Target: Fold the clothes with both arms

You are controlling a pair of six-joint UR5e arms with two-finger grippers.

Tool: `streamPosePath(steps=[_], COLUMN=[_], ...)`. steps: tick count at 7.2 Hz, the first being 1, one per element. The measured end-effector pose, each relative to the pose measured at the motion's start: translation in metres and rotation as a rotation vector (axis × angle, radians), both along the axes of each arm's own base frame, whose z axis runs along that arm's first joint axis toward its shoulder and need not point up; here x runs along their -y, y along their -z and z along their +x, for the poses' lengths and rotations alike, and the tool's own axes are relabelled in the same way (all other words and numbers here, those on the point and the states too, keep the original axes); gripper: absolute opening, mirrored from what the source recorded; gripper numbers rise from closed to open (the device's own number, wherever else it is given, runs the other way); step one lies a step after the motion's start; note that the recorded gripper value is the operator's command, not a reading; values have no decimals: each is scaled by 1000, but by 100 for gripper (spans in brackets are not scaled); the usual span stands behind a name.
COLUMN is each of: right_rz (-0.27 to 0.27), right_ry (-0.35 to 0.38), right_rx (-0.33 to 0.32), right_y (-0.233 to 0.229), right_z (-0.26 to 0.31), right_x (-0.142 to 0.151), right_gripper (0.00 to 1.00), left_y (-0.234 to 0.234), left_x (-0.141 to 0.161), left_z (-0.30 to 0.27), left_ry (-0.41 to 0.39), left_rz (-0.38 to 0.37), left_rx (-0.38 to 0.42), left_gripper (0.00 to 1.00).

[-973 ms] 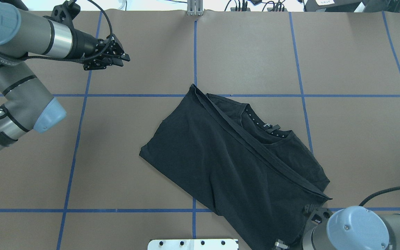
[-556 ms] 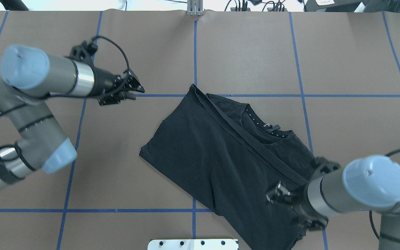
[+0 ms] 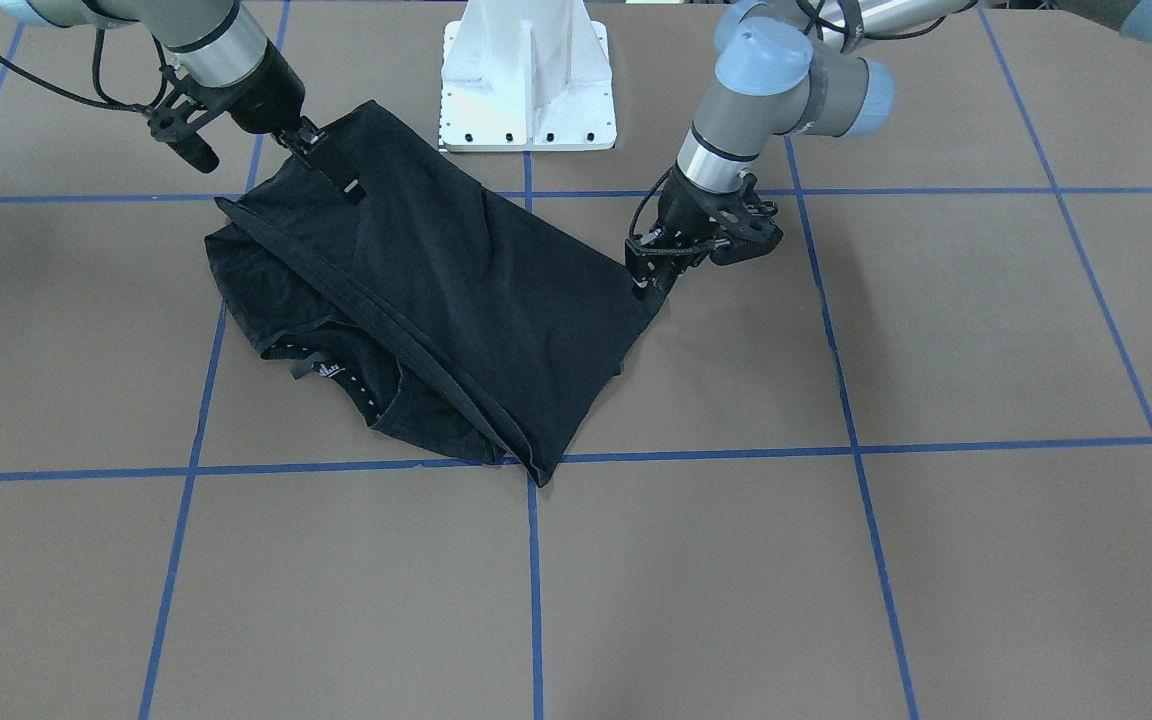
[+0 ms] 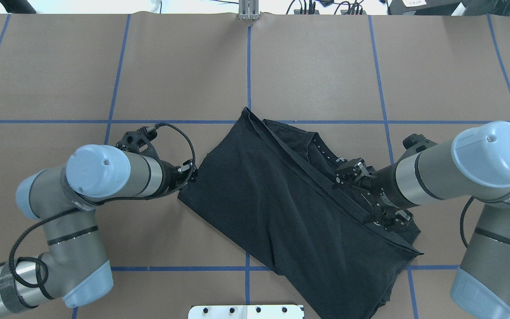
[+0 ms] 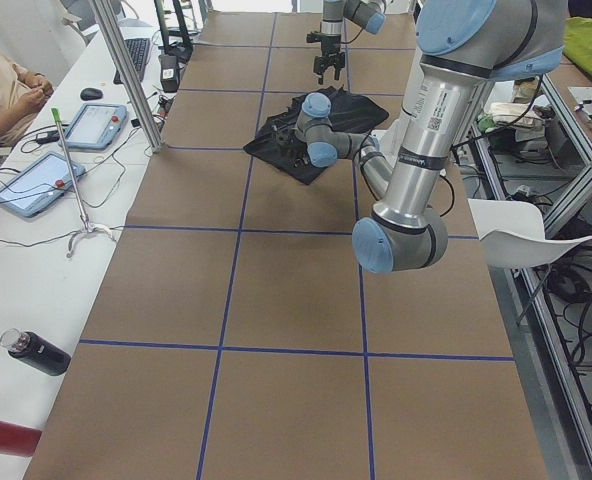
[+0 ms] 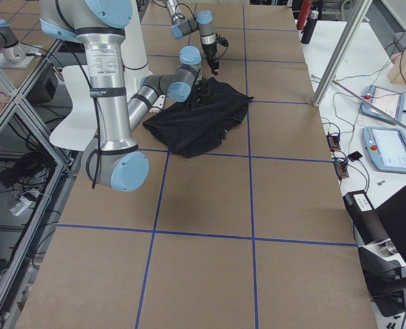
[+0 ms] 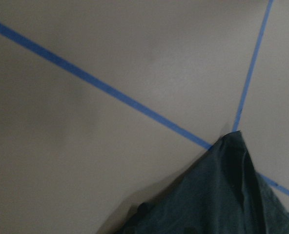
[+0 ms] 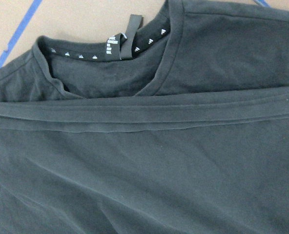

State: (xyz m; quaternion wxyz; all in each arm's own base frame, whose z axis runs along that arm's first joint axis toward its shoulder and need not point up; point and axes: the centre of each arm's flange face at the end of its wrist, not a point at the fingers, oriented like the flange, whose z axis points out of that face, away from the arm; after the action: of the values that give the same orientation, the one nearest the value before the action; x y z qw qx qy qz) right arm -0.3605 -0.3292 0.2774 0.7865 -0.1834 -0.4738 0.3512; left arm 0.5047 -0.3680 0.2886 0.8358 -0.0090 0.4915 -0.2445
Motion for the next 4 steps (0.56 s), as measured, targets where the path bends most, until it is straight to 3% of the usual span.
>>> streamPosePath(steps=[4], right_rz=[-8], right_ry=[-9], right_rx=[-13], right_y=[-6], right_z=[-4], right_x=[8], right_gripper=[100], left_y=[-11], left_x=[-12], left_z=[16], left_ry=[-18], left_rz=[-35], left_rx=[79], left_gripper=[44])
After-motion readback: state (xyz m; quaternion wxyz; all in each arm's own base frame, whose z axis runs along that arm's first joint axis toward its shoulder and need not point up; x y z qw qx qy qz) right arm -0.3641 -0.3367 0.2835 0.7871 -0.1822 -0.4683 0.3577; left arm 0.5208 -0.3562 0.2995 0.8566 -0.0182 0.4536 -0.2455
